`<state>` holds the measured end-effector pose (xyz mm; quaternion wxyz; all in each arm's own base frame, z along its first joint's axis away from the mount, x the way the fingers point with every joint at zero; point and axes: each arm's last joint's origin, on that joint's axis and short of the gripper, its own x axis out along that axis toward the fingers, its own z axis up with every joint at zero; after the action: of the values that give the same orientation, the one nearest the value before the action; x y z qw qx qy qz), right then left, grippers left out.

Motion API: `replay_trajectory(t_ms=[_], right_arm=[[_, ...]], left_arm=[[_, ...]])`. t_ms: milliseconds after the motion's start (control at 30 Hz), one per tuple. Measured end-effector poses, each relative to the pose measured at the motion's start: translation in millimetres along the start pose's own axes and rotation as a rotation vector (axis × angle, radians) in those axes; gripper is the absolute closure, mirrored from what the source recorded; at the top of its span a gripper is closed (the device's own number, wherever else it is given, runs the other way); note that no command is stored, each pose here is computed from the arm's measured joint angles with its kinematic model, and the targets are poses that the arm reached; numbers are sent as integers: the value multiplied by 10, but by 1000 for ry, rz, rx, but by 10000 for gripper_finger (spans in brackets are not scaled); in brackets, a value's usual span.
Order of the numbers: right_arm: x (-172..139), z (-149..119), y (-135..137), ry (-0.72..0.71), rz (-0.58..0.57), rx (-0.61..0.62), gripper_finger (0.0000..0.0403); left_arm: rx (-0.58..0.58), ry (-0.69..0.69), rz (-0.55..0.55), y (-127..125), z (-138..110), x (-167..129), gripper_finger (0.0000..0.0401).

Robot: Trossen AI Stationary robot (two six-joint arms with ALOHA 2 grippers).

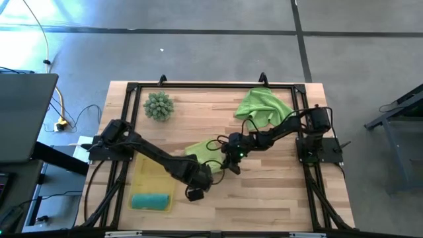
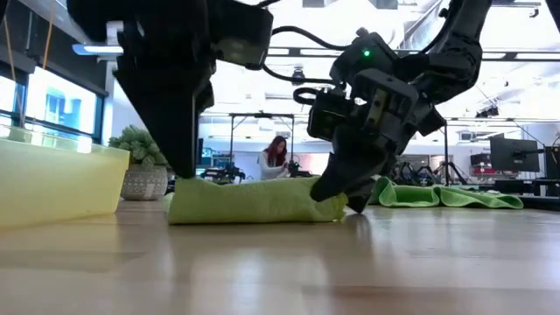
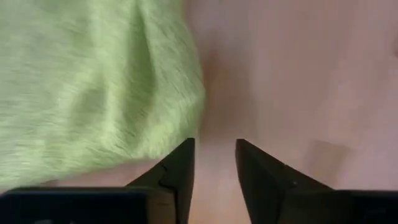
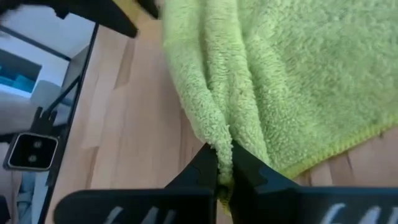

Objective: Roll microfiber towels into tight, uniform cylinder then place into a basket
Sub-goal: Roll the light green towel

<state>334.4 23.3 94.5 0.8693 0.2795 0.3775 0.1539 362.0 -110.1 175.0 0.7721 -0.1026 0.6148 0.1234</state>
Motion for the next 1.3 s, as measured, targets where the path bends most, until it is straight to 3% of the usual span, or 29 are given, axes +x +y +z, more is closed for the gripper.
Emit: replay_trajectory(t_ms=[133, 333, 533, 700, 900, 1200, 1300], right_arm=[[36, -32, -38, 10, -9, 13, 400], [52, 16, -23, 7, -6, 11, 400], [79, 106, 11, 7, -1, -17, 400], [84, 114, 12, 30, -8, -37, 400], [86, 106, 15, 36, -10, -48, 400], [86, 94, 10, 48, -13, -111, 392], [72, 92, -6, 58, -17, -155, 368]], left_arm=[[26, -96, 144, -28, -44, 1, 260], [55, -160, 226, -64, -70, 4, 219], [48, -104, 242, -56, -125, 225, 198], [-31, -95, 319, 12, -143, 259, 200], [-73, -73, 302, 64, -107, 293, 245], [-86, 53, 146, 42, -106, 355, 384], [-111, 63, 134, 72, -84, 358, 393]])
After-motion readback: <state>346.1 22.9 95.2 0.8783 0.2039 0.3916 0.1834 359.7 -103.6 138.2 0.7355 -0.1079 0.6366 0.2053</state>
